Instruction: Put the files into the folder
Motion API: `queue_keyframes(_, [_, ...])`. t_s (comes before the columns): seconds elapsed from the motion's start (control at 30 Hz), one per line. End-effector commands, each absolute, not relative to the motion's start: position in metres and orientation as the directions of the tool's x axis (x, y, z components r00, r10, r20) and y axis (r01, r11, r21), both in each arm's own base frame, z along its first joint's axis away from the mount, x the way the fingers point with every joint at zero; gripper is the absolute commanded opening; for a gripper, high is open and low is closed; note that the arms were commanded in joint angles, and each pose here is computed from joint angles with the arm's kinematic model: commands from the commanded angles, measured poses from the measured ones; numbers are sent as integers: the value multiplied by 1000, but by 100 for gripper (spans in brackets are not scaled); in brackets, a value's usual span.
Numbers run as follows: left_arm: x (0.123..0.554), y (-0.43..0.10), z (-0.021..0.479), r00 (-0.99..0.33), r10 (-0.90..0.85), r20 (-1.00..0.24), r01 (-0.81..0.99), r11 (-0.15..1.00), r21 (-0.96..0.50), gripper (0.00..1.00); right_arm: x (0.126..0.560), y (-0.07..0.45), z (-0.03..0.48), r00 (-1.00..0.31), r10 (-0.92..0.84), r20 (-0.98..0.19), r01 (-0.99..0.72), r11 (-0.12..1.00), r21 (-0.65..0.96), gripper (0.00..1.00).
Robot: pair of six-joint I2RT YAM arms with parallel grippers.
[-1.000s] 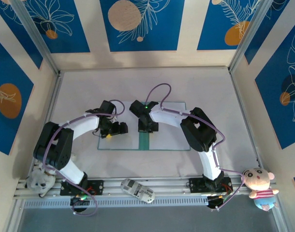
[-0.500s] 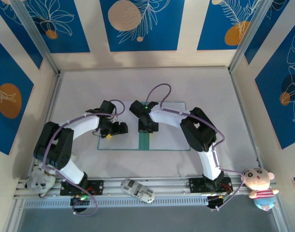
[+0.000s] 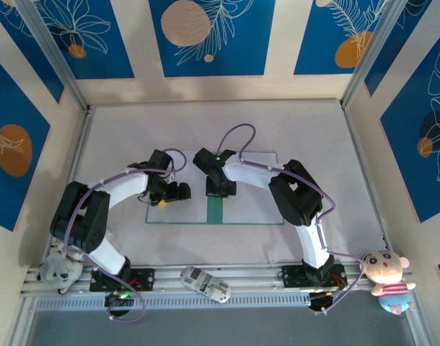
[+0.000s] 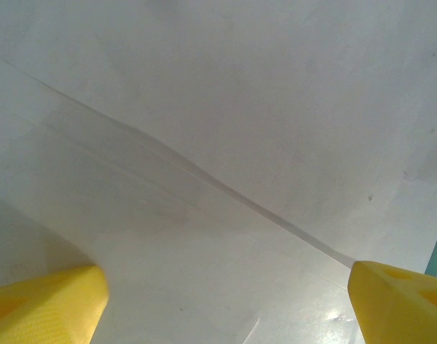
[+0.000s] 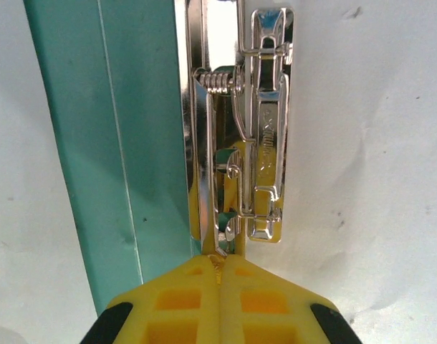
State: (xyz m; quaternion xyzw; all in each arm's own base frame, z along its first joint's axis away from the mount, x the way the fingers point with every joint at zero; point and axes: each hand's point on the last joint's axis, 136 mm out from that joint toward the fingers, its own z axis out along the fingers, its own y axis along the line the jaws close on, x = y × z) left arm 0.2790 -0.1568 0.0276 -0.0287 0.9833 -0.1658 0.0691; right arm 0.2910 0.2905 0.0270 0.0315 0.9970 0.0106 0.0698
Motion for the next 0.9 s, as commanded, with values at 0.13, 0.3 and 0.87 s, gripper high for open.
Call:
queue_keyframes(0.13, [263, -149, 13, -996, -77, -51, -58, 950, -307, 90, 276, 269, 21, -995, 71, -65, 76, 995, -70, 2])
queue_keyframes(0.3, [263, -149, 14, -996, -76, -52, -56, 950, -307, 90, 276, 269, 25, -995, 72, -67, 76, 995, -67, 2])
queue_keyframes(0.87, [265, -148, 20, -994, -82, -66, -58, 951, -304, 90, 291, 272, 66, -992, 54, -113, 57, 998, -24, 26])
